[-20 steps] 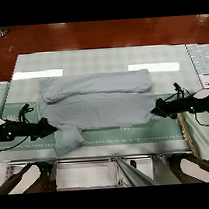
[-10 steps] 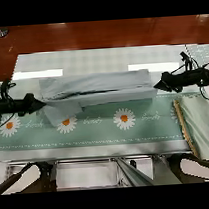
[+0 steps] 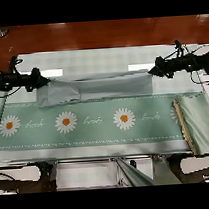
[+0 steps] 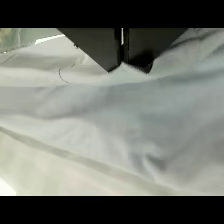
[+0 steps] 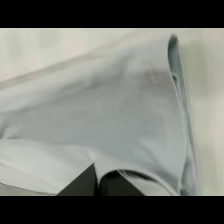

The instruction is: Fold the shirts.

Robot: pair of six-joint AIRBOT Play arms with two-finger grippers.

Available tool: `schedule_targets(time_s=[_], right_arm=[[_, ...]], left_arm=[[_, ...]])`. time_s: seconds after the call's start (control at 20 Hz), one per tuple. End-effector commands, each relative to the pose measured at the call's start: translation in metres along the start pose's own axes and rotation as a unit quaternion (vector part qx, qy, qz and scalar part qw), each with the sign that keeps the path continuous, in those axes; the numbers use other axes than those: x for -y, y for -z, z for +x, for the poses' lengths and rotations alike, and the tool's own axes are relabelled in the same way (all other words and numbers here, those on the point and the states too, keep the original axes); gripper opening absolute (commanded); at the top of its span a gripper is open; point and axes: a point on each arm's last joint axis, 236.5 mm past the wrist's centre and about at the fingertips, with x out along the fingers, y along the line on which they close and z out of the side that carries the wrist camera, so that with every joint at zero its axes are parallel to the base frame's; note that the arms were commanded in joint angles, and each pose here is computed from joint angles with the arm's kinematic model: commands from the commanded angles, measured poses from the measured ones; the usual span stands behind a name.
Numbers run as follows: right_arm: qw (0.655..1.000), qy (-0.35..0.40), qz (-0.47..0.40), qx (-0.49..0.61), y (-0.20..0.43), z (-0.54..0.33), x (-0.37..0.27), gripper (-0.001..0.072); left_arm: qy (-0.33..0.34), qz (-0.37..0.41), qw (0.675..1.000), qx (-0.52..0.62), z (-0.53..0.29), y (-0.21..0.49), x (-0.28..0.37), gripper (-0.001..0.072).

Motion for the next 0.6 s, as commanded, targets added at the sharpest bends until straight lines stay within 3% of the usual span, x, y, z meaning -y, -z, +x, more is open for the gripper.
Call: schedule_targets(time_s=[0.0,0.05,0.1,0.15,0.3,0.4,0.55], right_arm=[[1.000,-0.006,0.025,-0.004,-0.014,0.022,0.006,0.0022],[1.000,-0.005,0.027,-0.001,-0.018,0.022,0.010,0.0190],[1.000,-0.004,0.025,0.005,-0.022,0.019,0.013,0.0567],[1.000,-0.005,0.014,0.011,-0.028,0.011,0.017,0.0623],[1.000,0.011,0.029,0.000,-0.031,-0.016,0.045,0.0622],[0.997,0.059,0.045,-0.023,-0.020,-0.025,0.076,0.0622],[0.994,0.096,0.038,-0.039,-0.012,-0.021,0.090,0.0622]], left_arm=[[-0.006,-0.022,1.000,0.000,0.023,-0.011,-0.010,0.0061],[-0.005,-0.023,1.000,0.001,0.021,-0.012,-0.011,0.0273],[-0.001,-0.015,1.000,-0.016,0.016,-0.007,-0.008,0.0703],[-0.007,0.003,0.999,-0.038,0.004,-0.004,-0.010,0.0703],[-0.102,0.008,0.991,-0.084,-0.051,0.005,-0.057,0.0701],[-0.162,-0.006,0.985,-0.057,-0.086,0.002,-0.084,0.0701],[-0.161,0.031,0.985,0.043,-0.112,-0.002,-0.062,0.0700]])
